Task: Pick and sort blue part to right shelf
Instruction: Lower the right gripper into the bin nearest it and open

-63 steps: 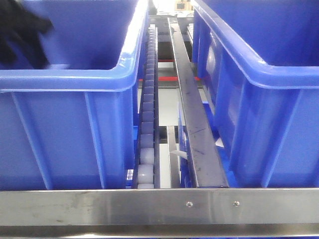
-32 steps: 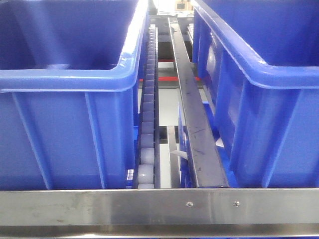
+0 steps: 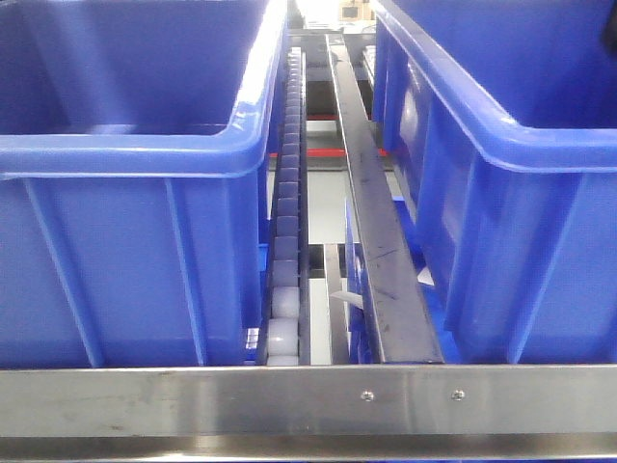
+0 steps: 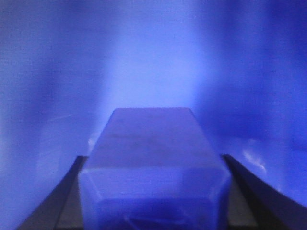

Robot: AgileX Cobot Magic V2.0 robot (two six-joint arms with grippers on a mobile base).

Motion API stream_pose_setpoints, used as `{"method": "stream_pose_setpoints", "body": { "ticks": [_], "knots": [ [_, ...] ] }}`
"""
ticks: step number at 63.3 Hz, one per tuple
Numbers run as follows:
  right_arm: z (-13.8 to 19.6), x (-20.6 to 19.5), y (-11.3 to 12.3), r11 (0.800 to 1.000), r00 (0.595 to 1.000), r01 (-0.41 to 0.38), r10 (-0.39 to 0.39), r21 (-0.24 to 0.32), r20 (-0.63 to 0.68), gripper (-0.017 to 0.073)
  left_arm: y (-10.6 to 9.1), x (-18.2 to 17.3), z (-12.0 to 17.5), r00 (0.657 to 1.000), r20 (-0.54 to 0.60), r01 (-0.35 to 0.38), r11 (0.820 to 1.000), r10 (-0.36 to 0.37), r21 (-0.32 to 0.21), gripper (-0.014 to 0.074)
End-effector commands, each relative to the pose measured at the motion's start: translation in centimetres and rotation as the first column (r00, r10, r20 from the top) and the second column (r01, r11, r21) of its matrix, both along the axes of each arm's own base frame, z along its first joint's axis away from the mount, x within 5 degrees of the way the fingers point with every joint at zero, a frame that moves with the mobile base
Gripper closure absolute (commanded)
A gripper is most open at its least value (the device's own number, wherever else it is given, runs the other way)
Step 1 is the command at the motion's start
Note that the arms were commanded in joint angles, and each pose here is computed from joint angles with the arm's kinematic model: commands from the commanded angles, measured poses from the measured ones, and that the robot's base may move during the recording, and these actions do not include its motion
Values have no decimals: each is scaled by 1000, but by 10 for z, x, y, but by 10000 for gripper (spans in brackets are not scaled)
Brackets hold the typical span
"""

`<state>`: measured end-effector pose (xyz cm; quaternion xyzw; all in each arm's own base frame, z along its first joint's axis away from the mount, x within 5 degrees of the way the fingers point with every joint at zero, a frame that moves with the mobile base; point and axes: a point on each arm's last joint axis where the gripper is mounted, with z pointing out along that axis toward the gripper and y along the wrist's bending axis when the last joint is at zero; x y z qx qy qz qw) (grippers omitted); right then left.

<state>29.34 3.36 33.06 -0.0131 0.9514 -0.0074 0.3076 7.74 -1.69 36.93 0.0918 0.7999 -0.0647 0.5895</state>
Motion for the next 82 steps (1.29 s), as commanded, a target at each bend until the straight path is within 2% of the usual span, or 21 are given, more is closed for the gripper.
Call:
{"method": "stream_pose_setpoints", "body": {
  "ticks": [1, 17, 30, 34, 40, 44, 45, 54, 59, 61, 72, 82],
  "knots": [
    [4, 26, -4, 1000, 998, -17, 18, -25, 61, 368, 4, -14, 16, 991, 130, 10, 999, -5, -36, 470],
    [-58, 85, 2, 999, 999, -27, 26, -32, -30, 368, 16, -48, 20, 972, 235, 13, 997, 5, -72, 470],
    [-83, 96, 4, 999, 996, -31, 27, -42, -91, 348, 19, -59, 18, 972, 234, 8, 997, 10, -75, 470],
    [-84, 96, 3, 999, 995, -31, 26, -43, -98, 266, 20, -59, 17, 974, 228, 6, 997, 11, -74, 470],
    [-81, 94, 3, 999, 995, -30, 26, -43, -93, 55, 19, -59, 17, 973, 229, 7, 997, 10, -74, 470],
    [-76, 92, 3, 998, 996, -31, 27, -47, -84, -59, 19, -59, 17, 973, 229, 7, 997, 10, -74, 470],
    [-74, 92, 2, 998, 996, -32, 28, -49, -80, -62, 19, -59, 17, 973, 229, 7, 997, 10, -74, 470],
    [-46, 81, 0, 998, 999, -30, 30, -53, -12, 8, 20, -61, 17, 973, 231, 6, 997, 12, -75, 470],
    [-21, 68, -1, 998, 999, -26, 28, -49, 46, 99, 23, -67, 17, 967, 255, 1, 997, 17, -72, 470],
    [-12, 62, -2, 999, 998, -24, 27, -47, 64, 146, 25, -69, 17, 964, 267, -6, 998, 23, -65, 470],
    [36, 14, -7, 999, 982, -17, 23, -36, 186, 529, 31, -80, 17, 947, 319, -33, 998, 46, -45, 470],
    [52, -43, -13, 999, 953, -21, 27, -23, 302, 526, 32, -81, 17, 943, 328, -45, 998, 54, -33, 470]
  ]
}}
